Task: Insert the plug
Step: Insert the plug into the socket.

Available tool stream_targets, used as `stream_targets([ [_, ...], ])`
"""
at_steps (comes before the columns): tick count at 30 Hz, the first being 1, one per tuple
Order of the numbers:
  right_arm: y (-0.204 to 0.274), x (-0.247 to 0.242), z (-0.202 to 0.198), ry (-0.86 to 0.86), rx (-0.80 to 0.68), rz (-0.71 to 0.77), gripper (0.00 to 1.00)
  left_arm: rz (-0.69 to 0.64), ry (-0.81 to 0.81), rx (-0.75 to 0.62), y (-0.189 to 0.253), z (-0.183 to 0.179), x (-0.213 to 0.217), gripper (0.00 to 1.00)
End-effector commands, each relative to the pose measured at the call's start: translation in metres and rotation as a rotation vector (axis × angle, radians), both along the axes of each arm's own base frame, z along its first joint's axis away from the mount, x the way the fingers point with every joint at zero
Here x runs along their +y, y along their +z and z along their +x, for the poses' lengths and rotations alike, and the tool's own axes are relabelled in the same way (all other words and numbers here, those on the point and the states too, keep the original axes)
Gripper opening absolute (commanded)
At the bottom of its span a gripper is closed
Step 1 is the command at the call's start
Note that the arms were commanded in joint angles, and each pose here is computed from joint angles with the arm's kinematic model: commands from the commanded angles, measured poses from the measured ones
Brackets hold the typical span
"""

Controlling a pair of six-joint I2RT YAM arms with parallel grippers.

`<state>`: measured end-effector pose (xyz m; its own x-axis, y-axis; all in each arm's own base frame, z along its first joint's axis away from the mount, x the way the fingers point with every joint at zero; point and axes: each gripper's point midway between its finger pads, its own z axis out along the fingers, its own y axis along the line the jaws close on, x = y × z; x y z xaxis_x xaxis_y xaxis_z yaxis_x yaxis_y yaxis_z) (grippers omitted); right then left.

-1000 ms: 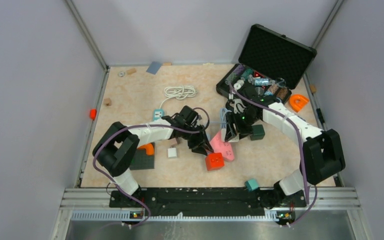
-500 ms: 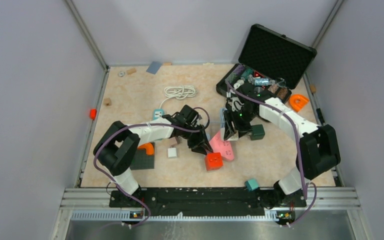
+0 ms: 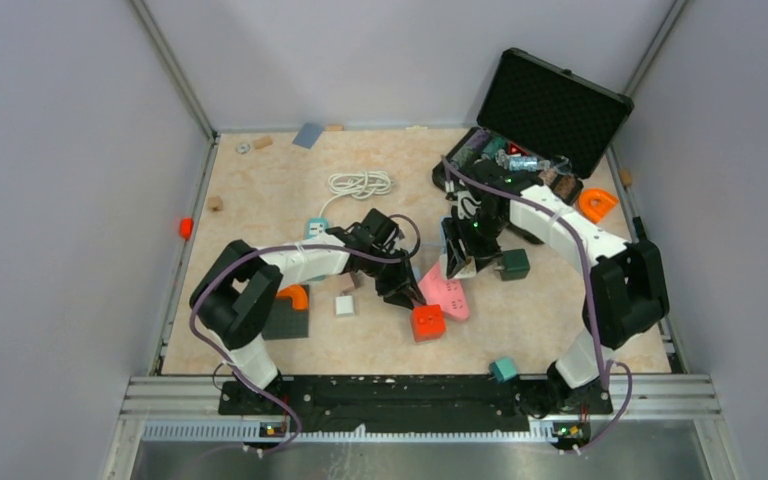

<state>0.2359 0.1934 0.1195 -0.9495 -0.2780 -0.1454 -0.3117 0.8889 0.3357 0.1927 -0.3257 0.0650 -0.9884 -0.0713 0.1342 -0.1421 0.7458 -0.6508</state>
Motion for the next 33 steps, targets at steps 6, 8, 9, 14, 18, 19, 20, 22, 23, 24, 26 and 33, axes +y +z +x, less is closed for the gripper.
stream_targets([
  [6,-0.003,-0.017,0.035,0.044,-0.131,-0.219,0.00,0.307,0.021,-0.061,-0.065,0.012,0.042,0.26],
  [8,-0.004,-0.016,0.033,0.065,-0.132,-0.248,0.00,0.314,0.019,-0.061,-0.065,0.013,0.042,0.26],
  [9,-0.004,-0.015,0.032,0.073,-0.136,-0.260,0.00,0.315,0.018,-0.062,-0.065,0.013,0.042,0.26],
  [14,-0.010,-0.014,0.033,0.109,-0.147,-0.328,0.00,0.325,0.014,-0.060,-0.068,0.013,0.043,0.25],
  [18,-0.014,-0.010,0.036,0.126,-0.148,-0.360,0.00,0.332,0.012,-0.064,-0.068,0.015,0.044,0.24],
  [19,-0.015,-0.010,0.037,0.126,-0.148,-0.364,0.00,0.333,0.011,-0.065,-0.068,0.015,0.044,0.24],
  [20,-0.016,-0.009,0.039,0.125,-0.152,-0.368,0.00,0.335,0.009,-0.065,-0.068,0.015,0.044,0.24],
  [22,-0.018,-0.006,0.043,0.120,-0.156,-0.363,0.00,0.340,0.009,-0.065,-0.068,0.015,0.044,0.24],
  [23,-0.019,-0.004,0.045,0.120,-0.155,-0.356,0.00,0.339,0.008,-0.065,-0.068,0.016,0.044,0.23],
  [24,-0.021,-0.001,0.046,0.120,-0.150,-0.349,0.00,0.343,0.007,-0.062,-0.069,0.015,0.044,0.23],
  [26,-0.028,0.004,0.046,0.126,-0.129,-0.331,0.00,0.346,0.005,-0.060,-0.070,0.014,0.045,0.23],
  [33,-0.046,0.015,0.040,0.139,-0.055,-0.239,0.00,0.359,0.003,-0.048,-0.076,0.012,0.048,0.21],
])
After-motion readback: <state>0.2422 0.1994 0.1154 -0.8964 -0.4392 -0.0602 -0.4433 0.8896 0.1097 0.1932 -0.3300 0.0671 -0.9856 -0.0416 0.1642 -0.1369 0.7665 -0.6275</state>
